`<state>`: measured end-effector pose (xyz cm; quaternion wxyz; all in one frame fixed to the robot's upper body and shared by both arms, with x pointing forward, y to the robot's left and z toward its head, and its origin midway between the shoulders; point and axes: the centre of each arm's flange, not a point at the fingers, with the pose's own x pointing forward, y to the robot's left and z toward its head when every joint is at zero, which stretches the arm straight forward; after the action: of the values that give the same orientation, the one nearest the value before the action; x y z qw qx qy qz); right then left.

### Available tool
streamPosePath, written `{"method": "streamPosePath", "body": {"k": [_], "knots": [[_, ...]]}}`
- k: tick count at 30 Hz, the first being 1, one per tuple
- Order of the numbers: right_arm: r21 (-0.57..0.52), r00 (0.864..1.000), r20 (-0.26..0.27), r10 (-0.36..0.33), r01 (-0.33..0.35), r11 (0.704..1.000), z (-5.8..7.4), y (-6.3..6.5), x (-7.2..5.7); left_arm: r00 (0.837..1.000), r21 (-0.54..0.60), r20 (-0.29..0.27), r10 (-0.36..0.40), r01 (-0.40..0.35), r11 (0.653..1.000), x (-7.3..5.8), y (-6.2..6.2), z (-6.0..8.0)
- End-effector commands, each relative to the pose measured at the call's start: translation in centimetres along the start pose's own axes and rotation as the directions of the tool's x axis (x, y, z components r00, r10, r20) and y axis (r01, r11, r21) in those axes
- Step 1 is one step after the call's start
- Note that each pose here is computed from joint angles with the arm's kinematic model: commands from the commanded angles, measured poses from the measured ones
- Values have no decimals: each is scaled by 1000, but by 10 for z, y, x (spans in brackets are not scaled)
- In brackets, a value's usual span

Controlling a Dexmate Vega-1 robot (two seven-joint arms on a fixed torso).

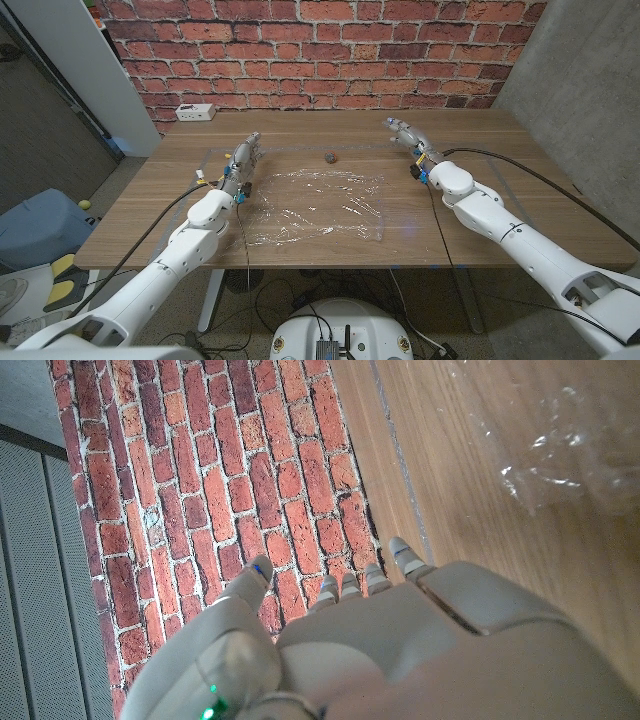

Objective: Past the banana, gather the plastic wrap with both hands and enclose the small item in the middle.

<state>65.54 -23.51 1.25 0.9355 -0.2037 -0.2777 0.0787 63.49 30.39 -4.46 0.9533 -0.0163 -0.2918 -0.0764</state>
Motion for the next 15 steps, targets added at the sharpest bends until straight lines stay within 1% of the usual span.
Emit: {"method": "streamPosePath", "body": {"k": [1, 9, 15], "knots": [[-169, 999, 0, 46, -45, 985, 24, 16, 17, 1000, 19, -4, 16, -16, 1000, -5, 3, 0], [-259, 997, -9, 70, -70, 963, 33, 28, 23, 1000, 22, -6, 15, -15, 1000, -8, 4, 0], [-338, 996, -16, 85, -85, 937, 40, 39, 28, 1000, 26, -7, 15, -15, 1000, -10, 5, 1]]}}
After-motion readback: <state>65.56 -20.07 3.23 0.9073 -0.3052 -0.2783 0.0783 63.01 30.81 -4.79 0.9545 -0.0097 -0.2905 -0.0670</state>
